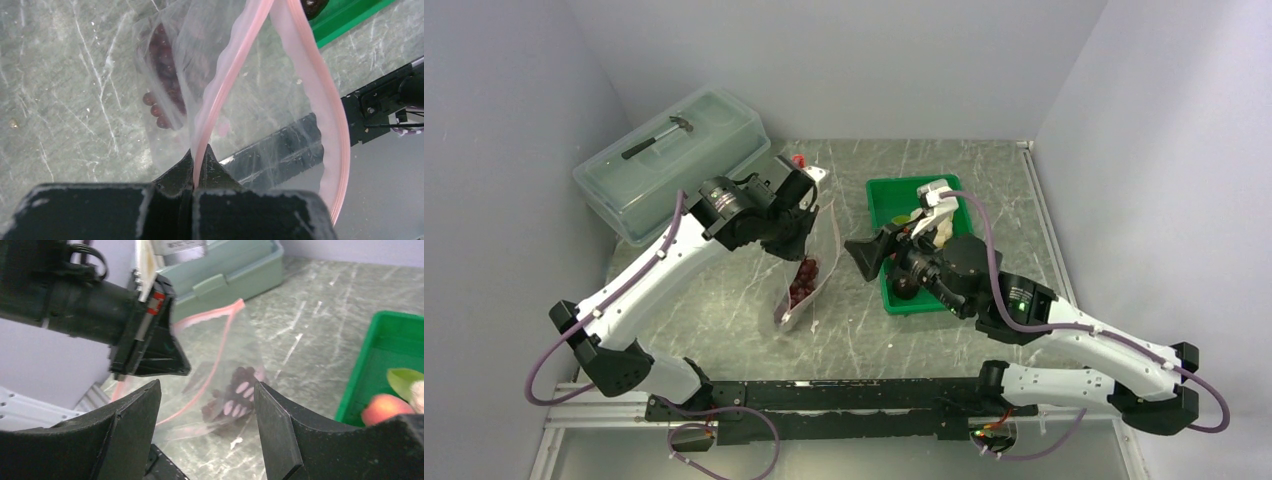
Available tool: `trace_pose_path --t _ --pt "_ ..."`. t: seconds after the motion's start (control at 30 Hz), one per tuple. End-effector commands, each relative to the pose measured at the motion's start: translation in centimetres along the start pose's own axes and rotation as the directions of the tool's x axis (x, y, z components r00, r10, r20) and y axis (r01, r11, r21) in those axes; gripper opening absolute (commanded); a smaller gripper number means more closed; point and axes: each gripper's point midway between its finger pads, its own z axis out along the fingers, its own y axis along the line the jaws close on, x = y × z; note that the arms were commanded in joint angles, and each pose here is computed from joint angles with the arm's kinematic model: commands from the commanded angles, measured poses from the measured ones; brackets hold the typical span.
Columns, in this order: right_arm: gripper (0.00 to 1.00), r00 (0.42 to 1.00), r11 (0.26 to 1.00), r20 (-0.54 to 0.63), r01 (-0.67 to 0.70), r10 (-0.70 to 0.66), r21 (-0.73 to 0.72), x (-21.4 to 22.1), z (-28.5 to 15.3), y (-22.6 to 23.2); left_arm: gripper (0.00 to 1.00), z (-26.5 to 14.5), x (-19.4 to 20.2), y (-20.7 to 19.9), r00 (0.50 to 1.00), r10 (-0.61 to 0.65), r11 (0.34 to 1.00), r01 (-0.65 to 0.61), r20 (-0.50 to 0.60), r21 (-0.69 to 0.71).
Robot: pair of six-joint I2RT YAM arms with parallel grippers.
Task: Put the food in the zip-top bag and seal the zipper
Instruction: Place the fake fruit in the zipper food storage bag, then pick up the fake fruit from the bin.
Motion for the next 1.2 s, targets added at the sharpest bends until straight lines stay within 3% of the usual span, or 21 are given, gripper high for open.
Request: trace_pose_path --t 0.0,0.27,0.5,0.67,0.87,1.03,1.17 --pt "0.72 1.000 0.984 -0.002 0.029 -0.029 0.176 -0.5 -0.4 -3.0 0.00 -0.5 -0.9 1.3 0.999 0.007 0.997 -0.005 0.032 -0.072" --pt "0.75 0.998 0.957 -0.051 0.061 -0.048 0.284 1.2 -0.2 -5.3 0.00 -2.2 -1.9 5.5 0.997 0.048 0.952 -0.029 0.055 -0.304" --pt "0.76 0.997 0.953 -0.071 0.059 -0.039 0.298 2.3 0.1 -6.0 0.00 -4.7 -2.7 10.9 0.996 0.068 0.832 -0.022 0.063 -0.554" --pt "0.76 0.996 0.956 -0.078 0.057 -0.035 0.289 2.7 0.3 -6.0 0.00 -7.3 -3.1 14.7 0.996 0.077 0.692 -0.017 0.051 -0.722" --pt "0.76 0.996 0.956 -0.086 0.058 -0.034 0.288 3.1 0.4 -6.3 0.00 -9.3 -3.9 16.2 0.992 0.091 0.618 0.010 0.085 -0.786" --pt "0.76 0.996 0.956 -0.090 0.054 -0.030 0.287 3.3 0.4 -6.6 0.00 -7.7 -3.7 15.7 0.996 0.078 0.641 -0.021 0.038 -0.767" --pt "0.77 0.995 0.955 -0.098 0.054 -0.026 0.291 3.9 0.3 -6.9 0.00 -2.9 -1.9 13.8 0.998 0.053 0.721 -0.067 -0.041 -0.690"
